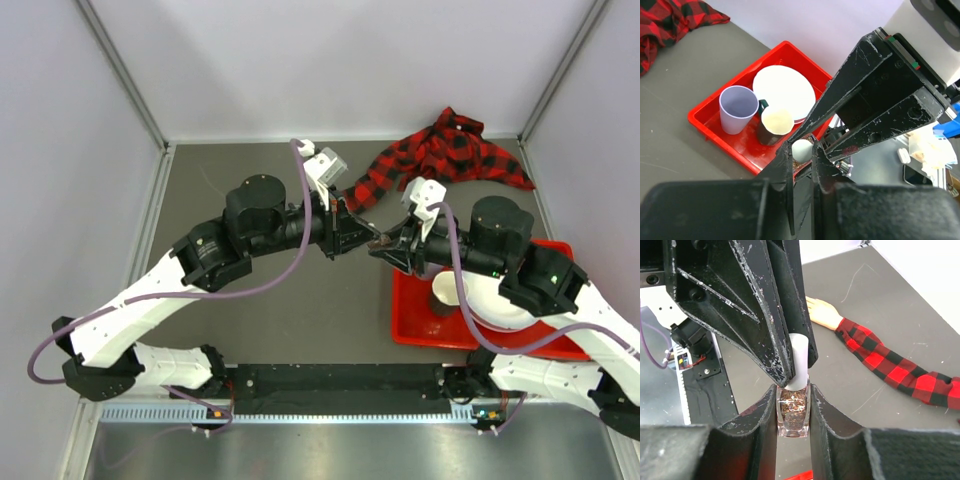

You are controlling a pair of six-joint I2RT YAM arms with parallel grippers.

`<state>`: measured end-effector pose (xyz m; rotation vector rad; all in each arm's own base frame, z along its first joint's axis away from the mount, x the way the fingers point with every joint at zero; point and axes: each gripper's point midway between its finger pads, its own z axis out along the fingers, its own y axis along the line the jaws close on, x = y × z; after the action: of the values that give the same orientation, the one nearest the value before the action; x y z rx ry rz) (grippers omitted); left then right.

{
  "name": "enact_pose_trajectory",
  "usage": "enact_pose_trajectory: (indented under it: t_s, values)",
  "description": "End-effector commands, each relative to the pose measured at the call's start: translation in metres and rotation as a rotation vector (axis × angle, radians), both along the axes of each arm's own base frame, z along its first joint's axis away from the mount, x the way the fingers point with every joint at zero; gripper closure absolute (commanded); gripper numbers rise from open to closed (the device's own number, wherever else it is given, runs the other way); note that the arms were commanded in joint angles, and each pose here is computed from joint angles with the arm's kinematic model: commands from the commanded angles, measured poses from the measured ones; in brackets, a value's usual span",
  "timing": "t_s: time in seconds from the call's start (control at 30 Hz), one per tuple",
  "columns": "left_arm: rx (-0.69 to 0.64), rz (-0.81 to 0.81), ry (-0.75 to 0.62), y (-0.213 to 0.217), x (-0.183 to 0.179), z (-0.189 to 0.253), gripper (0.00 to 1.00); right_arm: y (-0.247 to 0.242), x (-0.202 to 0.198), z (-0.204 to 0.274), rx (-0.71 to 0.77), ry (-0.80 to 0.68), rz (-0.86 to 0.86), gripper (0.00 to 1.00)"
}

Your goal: Paint the nails

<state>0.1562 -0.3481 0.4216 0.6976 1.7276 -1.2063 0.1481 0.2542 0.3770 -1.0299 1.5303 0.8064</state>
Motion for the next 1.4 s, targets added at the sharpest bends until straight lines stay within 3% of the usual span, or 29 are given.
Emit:
enact_pose_trajectory:
  t_s: [0.0, 0.07, 0.1, 0.2, 0.27, 0.5, 0.57, 0.8, 1.03, 1.37]
  values:
    - [-0.054, 0.094, -0.058, 0.014, 0.011, 0.028, 1.0, 0.0, 0.002, 0.015, 0.036, -0.035, -0.013, 0.73]
    - [-0.037, 0.152, -0.07, 0.022, 0.02, 0.028, 1.0, -0.004, 0.006, 0.009, 0.019, -0.02, -0.047, 0.54]
    - [0.001, 0.175, -0.071, 0.024, 0.024, 0.02, 1.0, -0.009, 0.011, 0.008, 0.016, -0.025, -0.09, 0.39]
    - [0.102, 0.299, -0.081, 0.039, 0.044, 0.001, 1.0, -0.025, 0.024, 0.004, 0.014, -0.027, -0.208, 0.22]
    - [0.187, 0.389, -0.083, 0.046, 0.06, -0.02, 1.0, -0.035, 0.029, 0.003, 0.024, -0.027, -0.273, 0.18]
    - [0.387, 0.552, -0.025, 0.048, 0.078, -0.13, 1.0, -0.083, 0.039, 0.002, 0.085, -0.028, -0.514, 0.14]
    - [0.317, 0.575, -0.073, 0.035, 0.072, -0.131, 1.0, -0.095, 0.037, 0.001, 0.104, -0.034, -0.547, 0.13]
    - [0.376, 0.642, -0.151, 0.016, 0.05, -0.197, 1.0, -0.11, 0.027, -0.006, 0.134, -0.01, -0.567, 0.13]
    - [0.507, 0.643, -0.05, 0.002, 0.042, -0.271, 1.0, -0.11, 0.025, -0.01, 0.143, 0.01, -0.569, 0.13]
    - [0.585, 0.604, -0.019, -0.003, 0.036, -0.327, 1.0, -0.107, 0.023, -0.016, 0.157, 0.036, -0.558, 0.13]
